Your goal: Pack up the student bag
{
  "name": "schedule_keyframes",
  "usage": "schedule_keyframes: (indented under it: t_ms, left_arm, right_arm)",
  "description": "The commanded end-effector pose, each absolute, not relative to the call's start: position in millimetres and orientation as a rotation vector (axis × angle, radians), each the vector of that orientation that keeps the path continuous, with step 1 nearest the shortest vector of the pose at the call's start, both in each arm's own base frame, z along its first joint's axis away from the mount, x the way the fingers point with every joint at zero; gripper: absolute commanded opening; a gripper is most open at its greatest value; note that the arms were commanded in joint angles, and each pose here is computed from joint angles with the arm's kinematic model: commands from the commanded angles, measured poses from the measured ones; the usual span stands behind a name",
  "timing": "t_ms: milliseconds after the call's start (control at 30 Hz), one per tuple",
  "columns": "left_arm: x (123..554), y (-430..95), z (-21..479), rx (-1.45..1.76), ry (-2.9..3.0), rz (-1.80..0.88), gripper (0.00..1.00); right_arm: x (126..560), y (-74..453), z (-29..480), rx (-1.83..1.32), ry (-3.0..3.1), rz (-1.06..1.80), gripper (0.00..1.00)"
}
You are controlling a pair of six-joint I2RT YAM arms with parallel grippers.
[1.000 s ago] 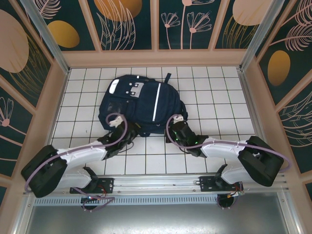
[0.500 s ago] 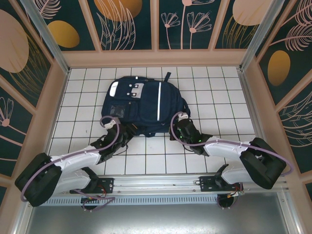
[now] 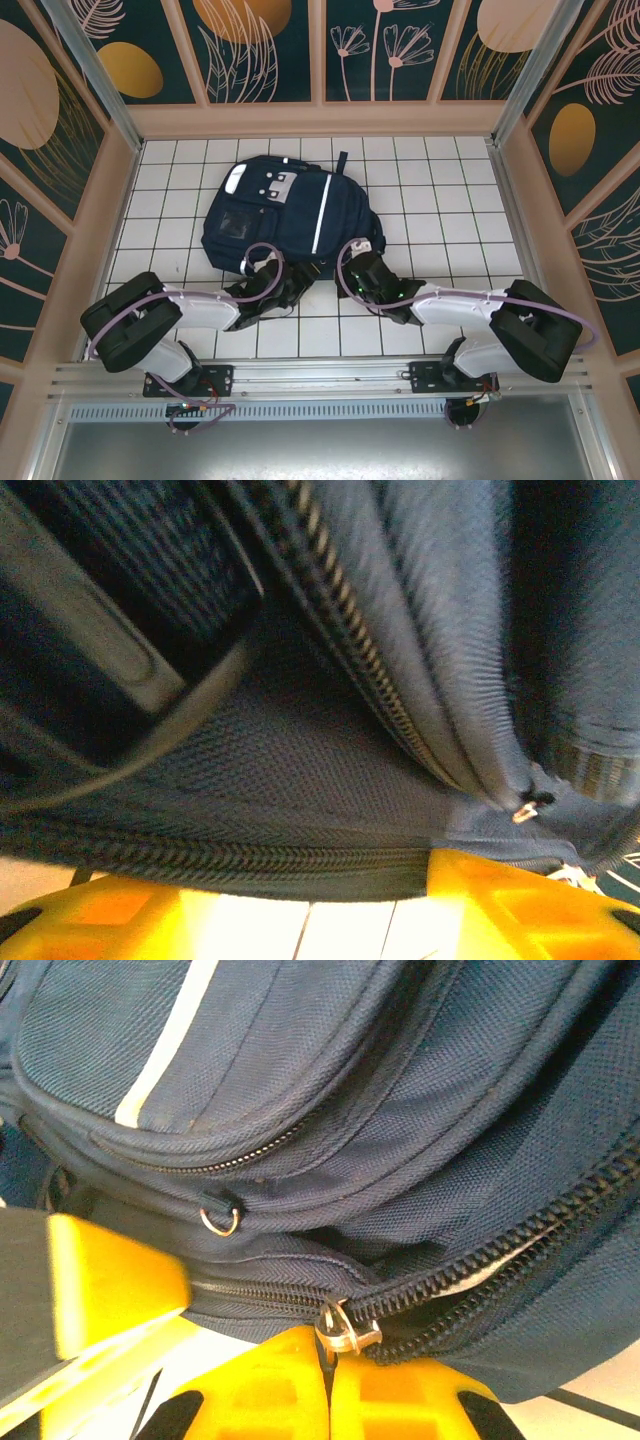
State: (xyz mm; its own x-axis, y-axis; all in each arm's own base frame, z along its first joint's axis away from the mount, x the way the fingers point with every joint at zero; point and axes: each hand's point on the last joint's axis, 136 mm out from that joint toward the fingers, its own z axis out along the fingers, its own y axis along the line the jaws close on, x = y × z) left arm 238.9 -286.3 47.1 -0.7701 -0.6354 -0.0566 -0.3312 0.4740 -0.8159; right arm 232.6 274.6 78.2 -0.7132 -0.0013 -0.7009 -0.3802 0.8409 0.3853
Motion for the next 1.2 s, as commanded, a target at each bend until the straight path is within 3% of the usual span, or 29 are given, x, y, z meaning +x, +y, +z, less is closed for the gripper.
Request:
schedule_keyframes:
  t_ms: [0, 100, 200, 267, 367, 400, 1167]
  left_arm:
    - [250.0, -298.6, 59.8, -0.905, 2.305, -1.283, 0.61]
    - [256.2, -290.9, 58.4, -0.948, 2.267, -1.237, 0.66]
    - [264.1, -283.0, 63.3, -0.943, 2.230, -1.181, 0.61]
    - [269.2, -277.1, 66.2, -0.936, 2.215, -1.131, 0.44]
    - [272.5, -267.9, 68.8, -0.920, 2.205, -1.090, 0.02]
    - [272.2, -264.0, 70.0, -0.919, 2.200, -1.081, 0.00]
    - [259.4, -77.1, 56.4, -1.075, 2.060, -0.627, 0.00]
  right_arm:
    - [238.7, 300.4, 114.2, -0.274, 2.177, 0.767, 0.00]
    - [233.2, 306.0, 117.5, -0.290, 2.171, 0.784, 0.00]
    - [229.4, 308.5, 117.8, -0.299, 2.171, 0.794, 0.00]
    - [229.0, 308.2, 117.1, -0.298, 2.173, 0.793, 0.00]
    - [229.4, 305.5, 114.2, -0.297, 2.181, 0.773, 0.00]
    - [230.2, 304.1, 113.4, -0.293, 2.184, 0.760, 0.00]
    - [268.7, 228.5, 81.4, -0.108, 2.253, 0.616, 0.00]
